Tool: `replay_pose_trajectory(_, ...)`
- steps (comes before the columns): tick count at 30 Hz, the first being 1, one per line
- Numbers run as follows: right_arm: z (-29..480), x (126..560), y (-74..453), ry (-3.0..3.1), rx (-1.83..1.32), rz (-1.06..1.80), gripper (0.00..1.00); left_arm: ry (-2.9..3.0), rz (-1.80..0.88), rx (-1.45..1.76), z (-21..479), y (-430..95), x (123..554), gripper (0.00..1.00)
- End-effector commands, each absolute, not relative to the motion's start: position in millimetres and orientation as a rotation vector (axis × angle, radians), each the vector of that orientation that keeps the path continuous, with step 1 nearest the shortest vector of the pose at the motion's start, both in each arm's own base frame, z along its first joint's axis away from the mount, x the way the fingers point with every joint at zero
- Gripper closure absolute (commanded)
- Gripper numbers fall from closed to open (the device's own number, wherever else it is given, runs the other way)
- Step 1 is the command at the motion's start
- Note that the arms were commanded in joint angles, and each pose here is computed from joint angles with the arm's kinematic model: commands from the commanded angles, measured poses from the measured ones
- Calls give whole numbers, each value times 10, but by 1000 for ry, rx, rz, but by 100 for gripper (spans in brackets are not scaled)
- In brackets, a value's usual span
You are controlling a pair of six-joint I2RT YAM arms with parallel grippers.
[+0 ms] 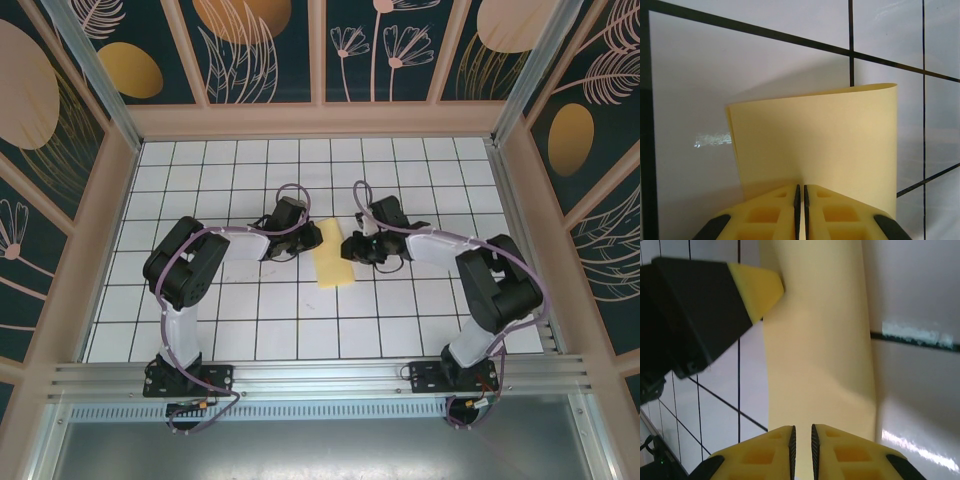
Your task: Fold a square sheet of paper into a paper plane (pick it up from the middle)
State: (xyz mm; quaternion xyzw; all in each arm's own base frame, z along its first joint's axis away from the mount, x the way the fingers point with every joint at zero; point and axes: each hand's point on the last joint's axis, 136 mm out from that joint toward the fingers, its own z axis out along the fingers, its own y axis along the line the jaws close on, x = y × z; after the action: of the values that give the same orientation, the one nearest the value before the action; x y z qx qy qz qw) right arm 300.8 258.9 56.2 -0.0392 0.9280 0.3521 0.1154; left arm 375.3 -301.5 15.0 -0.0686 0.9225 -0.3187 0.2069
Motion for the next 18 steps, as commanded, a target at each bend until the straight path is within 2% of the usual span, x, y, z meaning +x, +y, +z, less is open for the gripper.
replay_pose_trajectory(1,548,3326,2643,2678,-57,1006,81,2705,-737,-215,-295,-2824,3543,84)
replay_pose_trajectory(9,382,3663,2701,2652,-8,1069,84,2713,-739,-213,-319,-2826,3530,85)
replay_pose_trajectory(18,95,3751,2425,2703,131,940,84,2719,-733,-212,-333,-2816,3522,84)
